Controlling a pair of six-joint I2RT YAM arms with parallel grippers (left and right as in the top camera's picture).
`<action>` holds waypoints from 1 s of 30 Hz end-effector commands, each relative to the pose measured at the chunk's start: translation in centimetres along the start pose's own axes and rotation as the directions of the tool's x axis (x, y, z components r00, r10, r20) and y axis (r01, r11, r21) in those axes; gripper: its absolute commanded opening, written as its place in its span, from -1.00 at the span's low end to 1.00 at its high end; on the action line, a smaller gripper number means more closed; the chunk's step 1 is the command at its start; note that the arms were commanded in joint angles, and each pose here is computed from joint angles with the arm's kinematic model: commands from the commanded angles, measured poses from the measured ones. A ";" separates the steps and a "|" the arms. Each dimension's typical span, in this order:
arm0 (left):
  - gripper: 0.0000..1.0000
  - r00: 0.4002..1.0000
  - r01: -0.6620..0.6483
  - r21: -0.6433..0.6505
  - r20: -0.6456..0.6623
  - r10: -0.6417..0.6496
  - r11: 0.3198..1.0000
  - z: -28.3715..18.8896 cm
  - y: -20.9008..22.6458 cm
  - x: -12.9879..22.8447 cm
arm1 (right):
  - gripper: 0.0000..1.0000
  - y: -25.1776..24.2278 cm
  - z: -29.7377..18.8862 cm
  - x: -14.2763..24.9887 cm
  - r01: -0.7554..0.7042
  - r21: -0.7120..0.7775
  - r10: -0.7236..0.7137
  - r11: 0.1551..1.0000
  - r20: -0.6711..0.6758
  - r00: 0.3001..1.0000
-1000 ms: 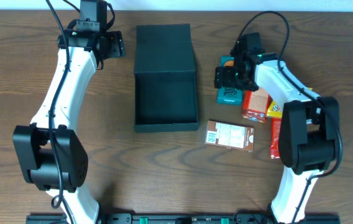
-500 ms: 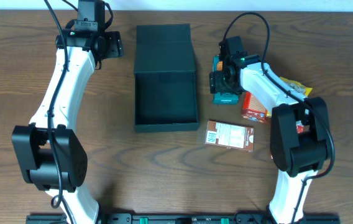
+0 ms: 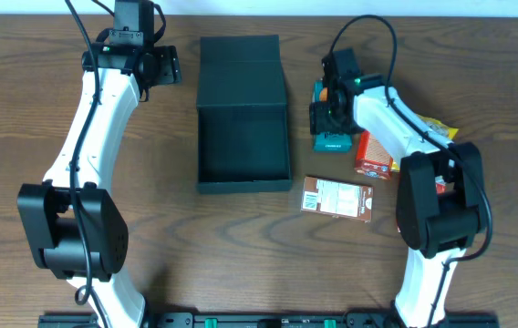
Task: Pack container
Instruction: 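Carry the CHUNKIES box into the black box and lower it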
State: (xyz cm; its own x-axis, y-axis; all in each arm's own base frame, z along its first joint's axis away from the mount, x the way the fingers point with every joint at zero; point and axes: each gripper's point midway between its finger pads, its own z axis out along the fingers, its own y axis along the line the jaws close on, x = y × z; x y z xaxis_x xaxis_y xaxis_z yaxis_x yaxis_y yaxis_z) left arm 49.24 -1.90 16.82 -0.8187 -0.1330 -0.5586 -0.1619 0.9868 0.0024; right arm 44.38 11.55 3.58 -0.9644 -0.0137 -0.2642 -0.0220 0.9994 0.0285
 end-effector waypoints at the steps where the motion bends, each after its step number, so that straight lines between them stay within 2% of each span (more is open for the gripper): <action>1: 0.66 0.999 -0.027 -0.008 0.017 0.027 1.000 -0.5 0.3 -0.6 | 0.35 0.9 -2.4 -2.8 -0.012 -0.029 0.014 1.000 0.055 0.998; 6: 0.66 1.000 -0.016 -0.014 0.017 0.017 1.000 -0.4 0.9 -0.7 | 0.26 2.8 -5.5 -3.0 0.001 -0.103 0.001 0.995 0.017 1.000; 15: 0.66 0.999 0.035 -0.048 0.015 -0.035 0.998 -0.2 4.0 -1.0 | 0.24 8.2 -8.0 -0.2 0.066 -0.238 -0.086 0.969 -0.075 0.993; 25: 0.66 0.999 0.050 -0.065 -0.003 -0.050 0.997 -0.1 5.7 -0.8 | 0.25 13.7 -8.8 4.2 0.193 -0.262 -0.233 0.946 -0.132 0.964; 30: 0.66 0.999 0.044 -0.064 -0.004 -0.045 0.997 0.0 5.7 -0.7 | 0.26 14.8 -9.1 6.0 0.209 -0.256 -0.257 0.944 -0.170 0.951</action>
State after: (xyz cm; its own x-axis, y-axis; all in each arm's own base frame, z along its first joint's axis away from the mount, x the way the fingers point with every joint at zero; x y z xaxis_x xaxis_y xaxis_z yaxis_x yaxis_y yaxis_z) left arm 48.76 3.60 16.58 -0.8185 -0.1883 -0.5427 -0.2407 0.9702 0.0265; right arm 37.09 24.59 10.87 -0.9575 -0.2634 -0.1176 -0.2820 0.9404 0.1902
